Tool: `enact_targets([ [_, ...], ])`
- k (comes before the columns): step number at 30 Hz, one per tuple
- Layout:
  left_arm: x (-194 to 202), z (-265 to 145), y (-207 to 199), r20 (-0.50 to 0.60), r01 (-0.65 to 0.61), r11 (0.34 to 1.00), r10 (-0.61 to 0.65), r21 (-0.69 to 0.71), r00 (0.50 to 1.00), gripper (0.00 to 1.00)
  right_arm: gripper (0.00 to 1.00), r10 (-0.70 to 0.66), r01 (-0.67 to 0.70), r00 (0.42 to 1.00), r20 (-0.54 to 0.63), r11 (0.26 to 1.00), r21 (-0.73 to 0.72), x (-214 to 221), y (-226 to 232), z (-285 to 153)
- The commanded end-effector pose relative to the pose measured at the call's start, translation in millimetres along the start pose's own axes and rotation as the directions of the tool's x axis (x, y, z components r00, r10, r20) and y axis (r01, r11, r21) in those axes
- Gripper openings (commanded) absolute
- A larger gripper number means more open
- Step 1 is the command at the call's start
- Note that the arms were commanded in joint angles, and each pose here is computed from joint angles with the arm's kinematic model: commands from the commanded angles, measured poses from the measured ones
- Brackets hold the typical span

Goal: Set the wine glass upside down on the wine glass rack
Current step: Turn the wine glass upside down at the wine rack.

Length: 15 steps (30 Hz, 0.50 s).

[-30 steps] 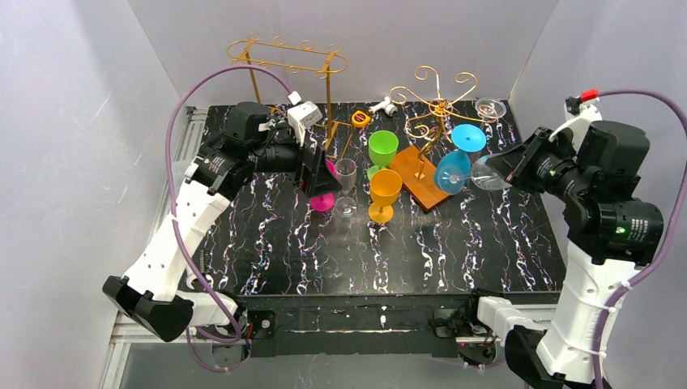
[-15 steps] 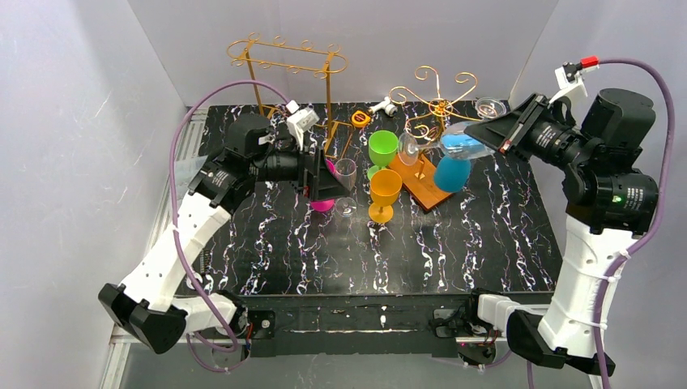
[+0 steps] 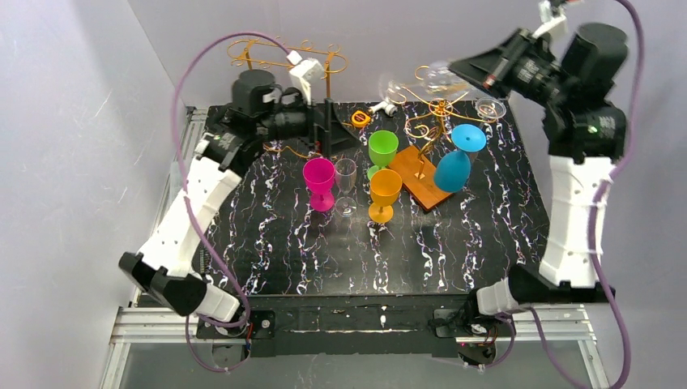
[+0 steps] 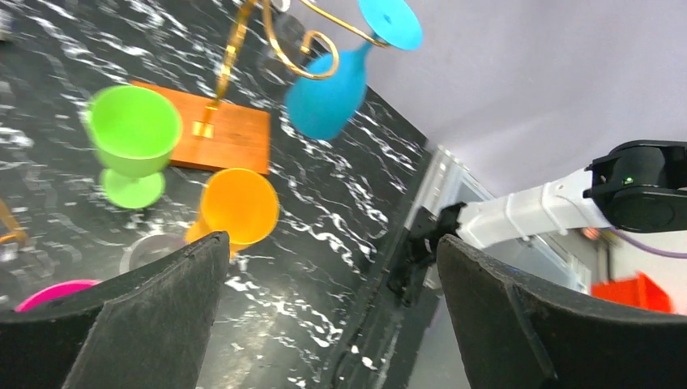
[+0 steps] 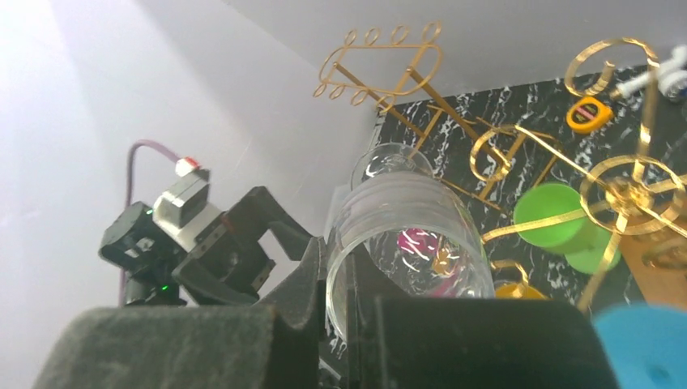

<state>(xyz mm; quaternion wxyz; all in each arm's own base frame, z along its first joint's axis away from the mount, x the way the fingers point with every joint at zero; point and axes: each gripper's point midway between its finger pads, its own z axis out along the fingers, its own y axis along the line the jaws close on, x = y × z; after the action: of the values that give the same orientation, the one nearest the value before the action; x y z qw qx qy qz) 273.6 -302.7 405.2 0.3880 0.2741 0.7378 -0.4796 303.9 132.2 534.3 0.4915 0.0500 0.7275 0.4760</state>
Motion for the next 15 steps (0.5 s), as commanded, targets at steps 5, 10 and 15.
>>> enact_targets([
  [5, -23, -98, 12, 0.130, -0.206, 0.920, 0.261, -0.334, 0.956, 0.99, 0.01, -0.196, 0.191, 0.980, -0.020, 0.971, -0.144, 19, 61, 77],
  [10, -21, -121, 37, 0.114, -0.121, 0.883, 0.192, -0.454, 0.975, 0.99, 0.01, -0.217, 0.203, 0.975, -0.050, 0.959, -0.196, 35, 73, 90],
  [15, 0, -113, 64, 0.053, -0.027, 0.865, 0.062, -0.501, 0.997, 0.99, 0.01, -0.273, 0.231, 0.955, -0.114, 0.930, -0.285, 81, 101, 103],
])
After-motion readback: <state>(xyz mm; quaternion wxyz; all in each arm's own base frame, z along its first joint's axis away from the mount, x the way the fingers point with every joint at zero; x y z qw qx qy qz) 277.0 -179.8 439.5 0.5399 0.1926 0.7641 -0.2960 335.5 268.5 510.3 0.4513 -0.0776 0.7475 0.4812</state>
